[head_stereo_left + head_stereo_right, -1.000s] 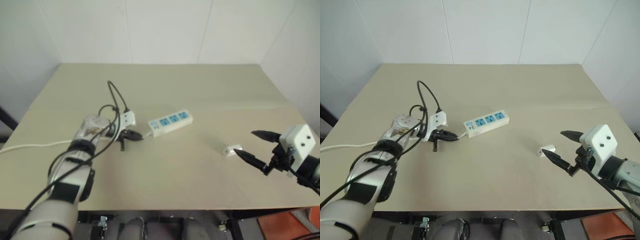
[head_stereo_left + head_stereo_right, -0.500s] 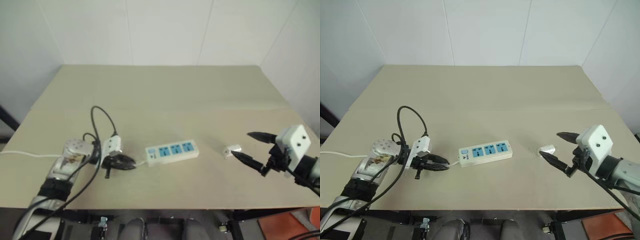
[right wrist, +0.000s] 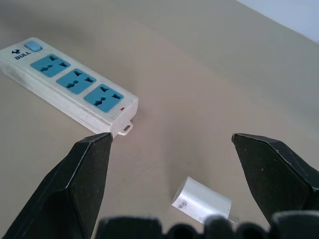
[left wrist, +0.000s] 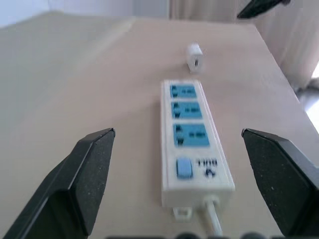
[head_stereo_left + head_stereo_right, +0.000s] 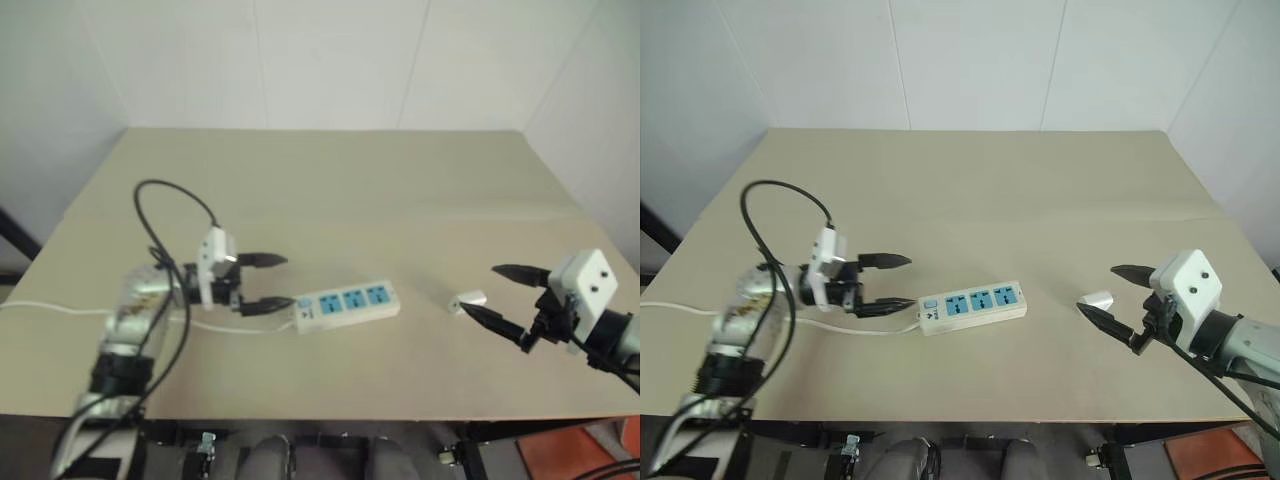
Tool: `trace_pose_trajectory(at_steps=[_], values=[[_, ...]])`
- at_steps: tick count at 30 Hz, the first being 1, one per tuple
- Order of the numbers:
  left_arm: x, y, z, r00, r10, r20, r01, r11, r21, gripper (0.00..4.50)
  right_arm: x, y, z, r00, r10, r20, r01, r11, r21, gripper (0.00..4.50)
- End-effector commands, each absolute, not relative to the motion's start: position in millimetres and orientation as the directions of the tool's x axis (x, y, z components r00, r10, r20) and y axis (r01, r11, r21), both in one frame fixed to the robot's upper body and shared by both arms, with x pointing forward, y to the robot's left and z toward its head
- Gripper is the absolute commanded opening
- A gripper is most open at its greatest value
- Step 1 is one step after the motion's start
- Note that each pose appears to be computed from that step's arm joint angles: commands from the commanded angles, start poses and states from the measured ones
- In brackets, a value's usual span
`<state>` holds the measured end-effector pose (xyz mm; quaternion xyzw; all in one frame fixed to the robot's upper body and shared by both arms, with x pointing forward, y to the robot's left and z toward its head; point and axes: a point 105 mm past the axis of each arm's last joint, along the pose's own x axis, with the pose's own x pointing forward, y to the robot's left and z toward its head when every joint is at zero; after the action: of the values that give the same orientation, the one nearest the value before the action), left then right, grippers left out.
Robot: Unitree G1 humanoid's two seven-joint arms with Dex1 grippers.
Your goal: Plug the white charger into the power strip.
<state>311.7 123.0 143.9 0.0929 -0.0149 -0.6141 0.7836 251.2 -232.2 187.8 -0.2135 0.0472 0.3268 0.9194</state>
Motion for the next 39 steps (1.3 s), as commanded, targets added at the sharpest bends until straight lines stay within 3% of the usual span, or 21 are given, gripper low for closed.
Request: trace_pose_trajectory(at_steps=[1,5,12,25,31,36,39], values=[[309,110,142,0.271,-0.962,-0.041,0.941,0.255,0.222,4.47,249,-232,201,0.797,0.574,-0.187,-0.596,0.698,-0.397,4.50],[310,103,127,0.310,-0.951,-0.008,0.921,0.299,0.248,4.47,248,-232,201,0.799,0.573,-0.183,-0.593,0.701,-0.396,4.50],[308,98,101,0.282,-0.957,-0.072,0.944,0.263,0.200,4.47,247,-230,203,0.797,0.578,-0.177,-0.596,0.700,-0.395,4.50],[318,79,84,0.267,-0.962,-0.063,0.951,0.252,0.180,4.47,248,-229,205,0.793,0.583,-0.174,-0.599,0.696,-0.396,4.50],[314,77,68,0.225,-0.963,-0.145,0.963,0.197,0.184,4.47,247,-229,210,0.793,0.585,-0.171,-0.598,0.692,-0.405,4.50],[310,86,58,0.178,-0.965,-0.193,0.975,0.147,0.166,3.28,248,-229,214,0.789,0.591,-0.165,-0.600,0.687,-0.410,4.50],[311,89,58,0.184,-0.965,-0.186,0.976,0.156,0.152,3.27,250,-228,216,0.786,0.596,-0.162,-0.603,0.684,-0.411,4.50]])
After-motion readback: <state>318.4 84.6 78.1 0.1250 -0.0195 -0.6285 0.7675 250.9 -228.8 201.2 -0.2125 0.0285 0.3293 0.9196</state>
